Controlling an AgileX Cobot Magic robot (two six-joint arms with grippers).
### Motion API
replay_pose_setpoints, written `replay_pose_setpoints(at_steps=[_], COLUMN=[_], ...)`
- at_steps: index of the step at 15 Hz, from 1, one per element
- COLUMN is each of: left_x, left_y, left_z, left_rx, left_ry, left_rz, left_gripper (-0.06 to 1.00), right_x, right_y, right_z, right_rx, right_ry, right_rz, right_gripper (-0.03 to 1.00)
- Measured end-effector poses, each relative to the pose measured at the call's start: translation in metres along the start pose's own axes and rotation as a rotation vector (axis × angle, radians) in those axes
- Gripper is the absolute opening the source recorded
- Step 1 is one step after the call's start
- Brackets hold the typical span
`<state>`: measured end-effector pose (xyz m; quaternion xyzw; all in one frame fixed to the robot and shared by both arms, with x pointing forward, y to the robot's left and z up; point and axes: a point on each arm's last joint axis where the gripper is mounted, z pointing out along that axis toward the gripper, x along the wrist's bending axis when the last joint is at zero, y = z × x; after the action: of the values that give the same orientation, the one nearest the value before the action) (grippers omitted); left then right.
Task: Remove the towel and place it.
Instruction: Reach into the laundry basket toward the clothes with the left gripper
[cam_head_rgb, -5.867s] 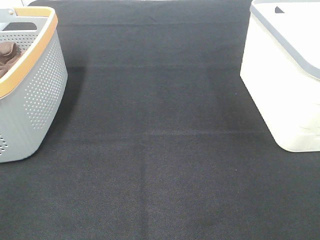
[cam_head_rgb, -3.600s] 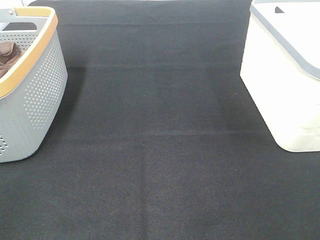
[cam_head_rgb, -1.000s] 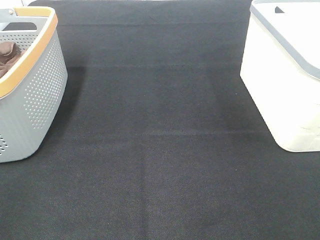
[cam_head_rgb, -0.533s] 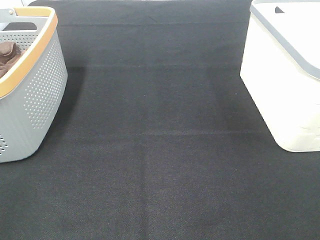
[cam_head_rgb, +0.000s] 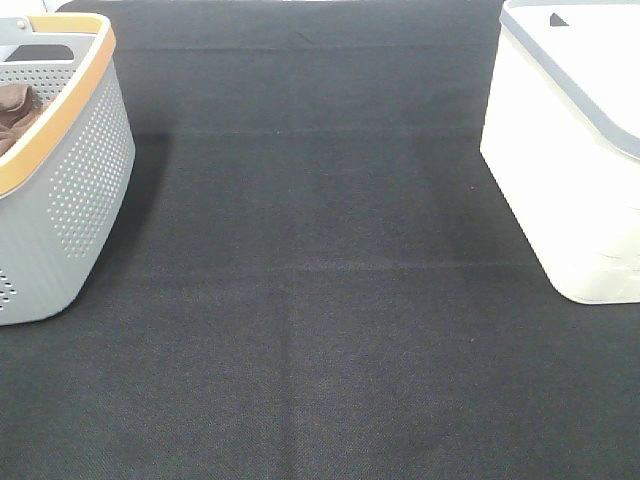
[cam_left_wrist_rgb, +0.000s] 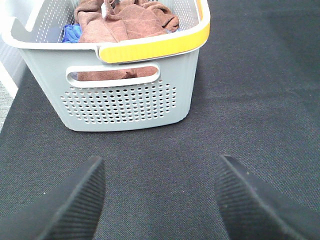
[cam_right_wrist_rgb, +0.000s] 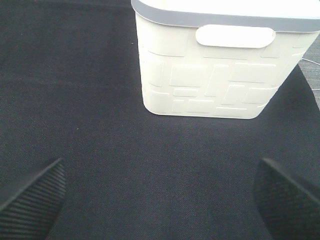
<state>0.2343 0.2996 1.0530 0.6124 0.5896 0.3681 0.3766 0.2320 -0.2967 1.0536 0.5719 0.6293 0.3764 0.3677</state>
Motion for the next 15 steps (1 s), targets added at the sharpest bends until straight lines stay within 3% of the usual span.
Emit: replay_pose_setpoints(at_steps=[2,4,8,10,12,15], left_x=[0.002,0.003,0.005,0.006,0.007,0.009], left_y=[0.011,0.025,0.083,0.116,0.150,0.192], left_z=[0.006,0.011,0.051,0.092,0.127,0.185], left_rx=[0.014,-0.039,-0.283,-0.354,-0.345,-0.236], left_ry=[0.020,0.028,0.017,0.008,0.007,0.012], left_rz=[-0.004,-0.011,-0.094,-0.109,-0.109,-0.111], left_gripper=[0.60,0.59,0.58,0.58,0.58,0.58], right_x=[0.000,0.000,0.000,0.000,0.000,0.000], right_y=[0.000,0.000,0.000,0.000,0.000,0.000], right_z=[0.000,0.000,0.000,0.000,0.000,0.000], right_rx=[0.000,0.000,0.000,0.000,0.000,0.000], right_ry=[0.000,0.000,0.000,0.000,0.000,0.000], right_rz=[0.000,0.000,0.000,0.000,0.000,0.000], right_gripper=[0.96,0.96,0.96,0.96,0.96,0.96])
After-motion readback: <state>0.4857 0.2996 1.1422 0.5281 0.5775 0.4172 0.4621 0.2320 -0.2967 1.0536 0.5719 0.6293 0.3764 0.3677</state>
